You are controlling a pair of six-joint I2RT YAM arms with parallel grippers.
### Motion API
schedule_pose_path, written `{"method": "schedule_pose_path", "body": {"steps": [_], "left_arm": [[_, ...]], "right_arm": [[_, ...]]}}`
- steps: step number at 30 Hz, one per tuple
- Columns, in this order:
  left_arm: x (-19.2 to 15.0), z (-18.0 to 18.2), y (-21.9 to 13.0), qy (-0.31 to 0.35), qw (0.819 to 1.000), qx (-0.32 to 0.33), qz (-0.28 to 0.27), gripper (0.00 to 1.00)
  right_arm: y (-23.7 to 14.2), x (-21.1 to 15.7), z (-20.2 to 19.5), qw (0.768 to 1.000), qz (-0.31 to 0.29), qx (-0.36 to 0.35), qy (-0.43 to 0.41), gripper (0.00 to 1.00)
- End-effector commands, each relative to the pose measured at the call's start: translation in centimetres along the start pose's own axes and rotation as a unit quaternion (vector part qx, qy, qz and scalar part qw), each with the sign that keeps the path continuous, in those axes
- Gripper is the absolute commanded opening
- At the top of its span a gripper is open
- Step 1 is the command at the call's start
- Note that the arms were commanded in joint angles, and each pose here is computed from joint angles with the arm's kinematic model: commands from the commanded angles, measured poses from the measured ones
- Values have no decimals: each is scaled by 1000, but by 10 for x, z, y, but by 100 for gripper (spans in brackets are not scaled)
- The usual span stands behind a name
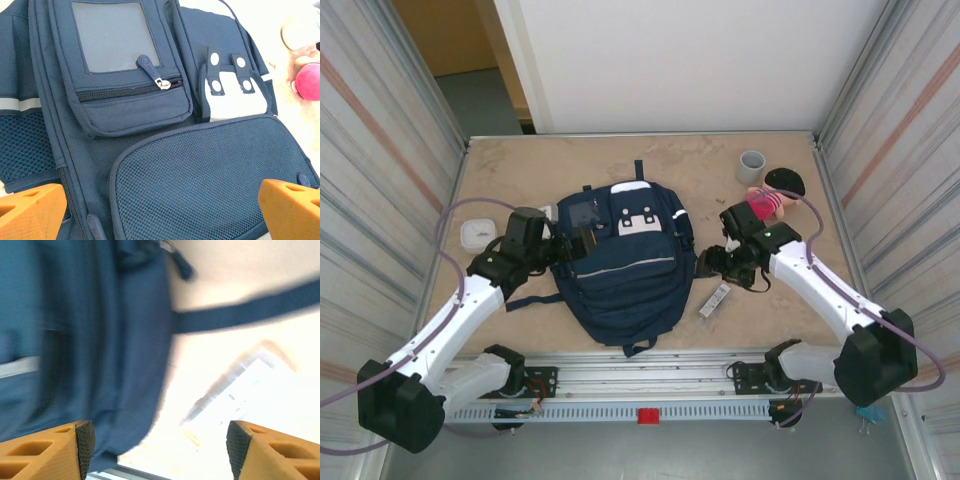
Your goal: Pack the student bag
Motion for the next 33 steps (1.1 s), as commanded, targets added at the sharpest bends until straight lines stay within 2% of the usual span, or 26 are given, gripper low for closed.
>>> {"method": "schedule_pose_path", "body": {"steps": [1,9,15,20,25,33], "left_arm": [[8,-9,-4,18,999,-24,-16,99],[16,-13,-5,53,998,-25,-27,99],[18,-10,-1,40,998,-22,-37,99],[20,-10,6,26,998,-27,-48,99],[25,-11,9,44,998,-20,-46,99],[33,-18,6,60,996,-31,-65,99]], "right_arm": [[17,-23,-37,991,35,-80,102,71],[42,-19,-20,988,41,-31,144,73],[58,-22,-30,982,63,-68,163,73],[64,-21,-28,981,68,-70,168,69],[71,-18,-23,981,71,-60,168,68],[90,-25,-32,977,102,-95,159,65]]}}
Point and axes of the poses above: each hand's point on the last joint's axis, 136 mm out from that joint toward the fingers, its own y axis out along the fingers, its own z axis along the line the jaws close on, x = y × z, the point moved 1 cm from there along -y, back along the fingers, and after that the axes turned 3 degrees about -y, right-handed, at the moved point
